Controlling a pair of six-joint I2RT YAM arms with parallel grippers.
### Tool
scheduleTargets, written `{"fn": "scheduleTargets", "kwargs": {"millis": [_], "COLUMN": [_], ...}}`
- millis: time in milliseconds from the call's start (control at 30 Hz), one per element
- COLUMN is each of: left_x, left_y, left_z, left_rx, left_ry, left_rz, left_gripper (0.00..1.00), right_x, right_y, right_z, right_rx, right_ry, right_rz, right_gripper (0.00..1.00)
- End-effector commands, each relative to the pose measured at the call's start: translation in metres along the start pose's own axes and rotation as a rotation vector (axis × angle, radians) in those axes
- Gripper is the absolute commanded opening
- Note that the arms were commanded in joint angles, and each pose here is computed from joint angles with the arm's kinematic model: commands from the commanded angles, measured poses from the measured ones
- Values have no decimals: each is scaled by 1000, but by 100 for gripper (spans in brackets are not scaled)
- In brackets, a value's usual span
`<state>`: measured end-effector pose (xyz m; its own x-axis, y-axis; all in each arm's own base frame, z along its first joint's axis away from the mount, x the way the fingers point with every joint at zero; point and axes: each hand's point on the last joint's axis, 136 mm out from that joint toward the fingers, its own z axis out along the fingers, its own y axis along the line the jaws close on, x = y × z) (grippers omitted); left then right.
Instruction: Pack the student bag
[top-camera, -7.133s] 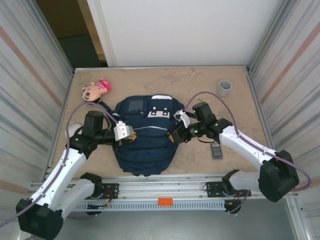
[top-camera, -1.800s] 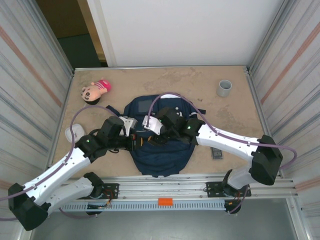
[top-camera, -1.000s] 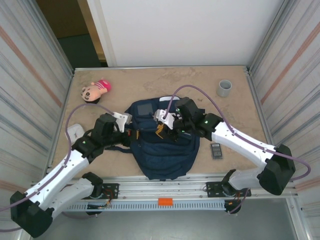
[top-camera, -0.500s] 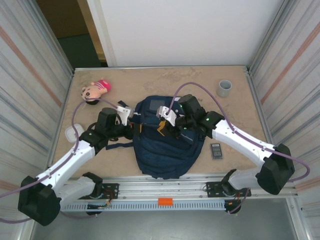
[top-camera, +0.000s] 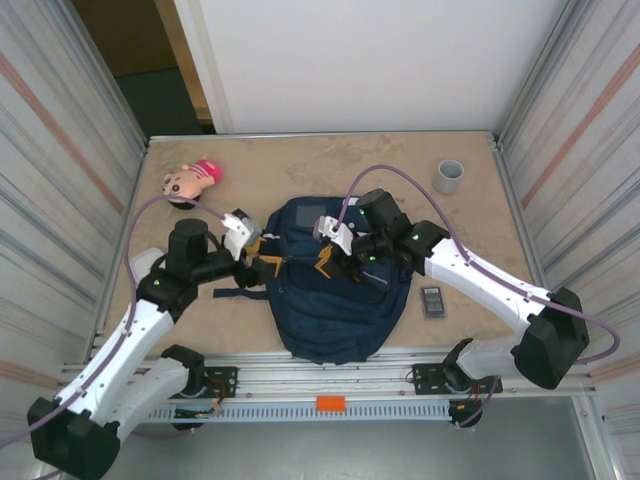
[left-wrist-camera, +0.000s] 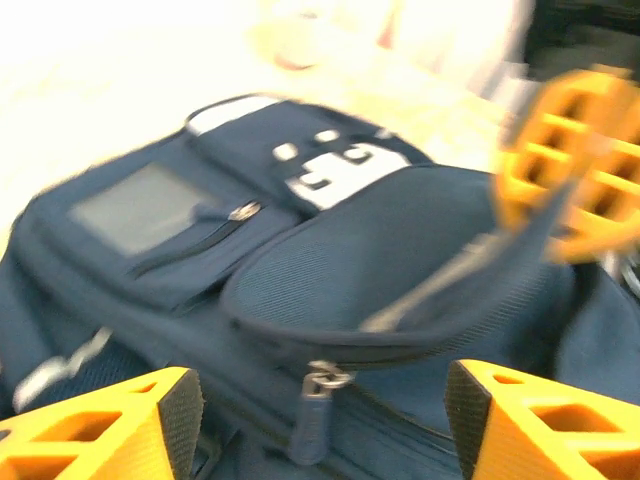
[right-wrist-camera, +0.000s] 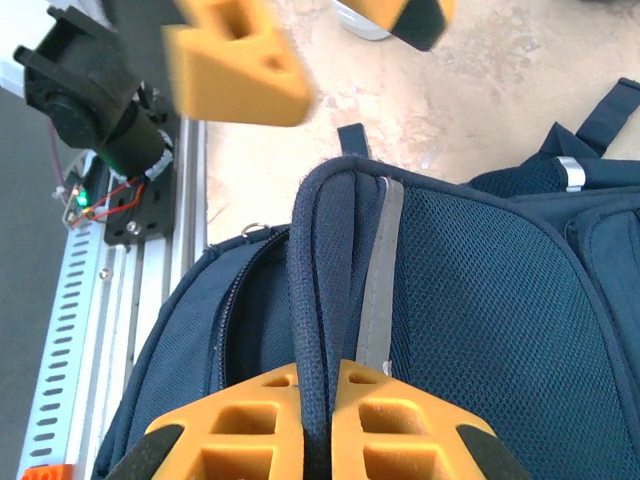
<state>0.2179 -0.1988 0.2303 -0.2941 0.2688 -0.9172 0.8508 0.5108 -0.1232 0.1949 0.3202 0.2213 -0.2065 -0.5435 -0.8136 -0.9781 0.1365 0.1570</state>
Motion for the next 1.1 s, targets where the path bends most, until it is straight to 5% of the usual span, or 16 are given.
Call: {"fn": "scheduleTargets", "kwargs": {"millis": [0, 167, 333, 567, 667, 867, 1067], "left_x": [-8, 2, -9, -13, -10, -8, -5], "left_y": [-49, -48, -28, -27, -18, -3, 6], "left_z": [-8, 10, 34, 47, 42, 18, 3], "left_rx": [211, 158, 83, 117, 55, -21, -63], "left_ry": [-47, 49, 43, 41, 62, 35, 16], "left_rz": [351, 496, 498, 513, 506, 417, 355], "left_gripper": [69, 73, 71, 23, 4, 1, 1], "right_x": [-41, -43, -43, -38, -28, 11, 36], "right_y": [19, 23, 23, 18, 11, -9, -16], "right_z": [-14, -15, -12, -16, -21, -39, -61], "right_rx": [-80, -100, -107, -74, -17, 130, 220], "right_ry": [-120, -126, -117, -112, -107, -133, -199], "right_rz": [-71, -69, -62, -47, -17, 107, 171], "right_gripper": [0, 0, 0, 0, 16, 49, 56]}}
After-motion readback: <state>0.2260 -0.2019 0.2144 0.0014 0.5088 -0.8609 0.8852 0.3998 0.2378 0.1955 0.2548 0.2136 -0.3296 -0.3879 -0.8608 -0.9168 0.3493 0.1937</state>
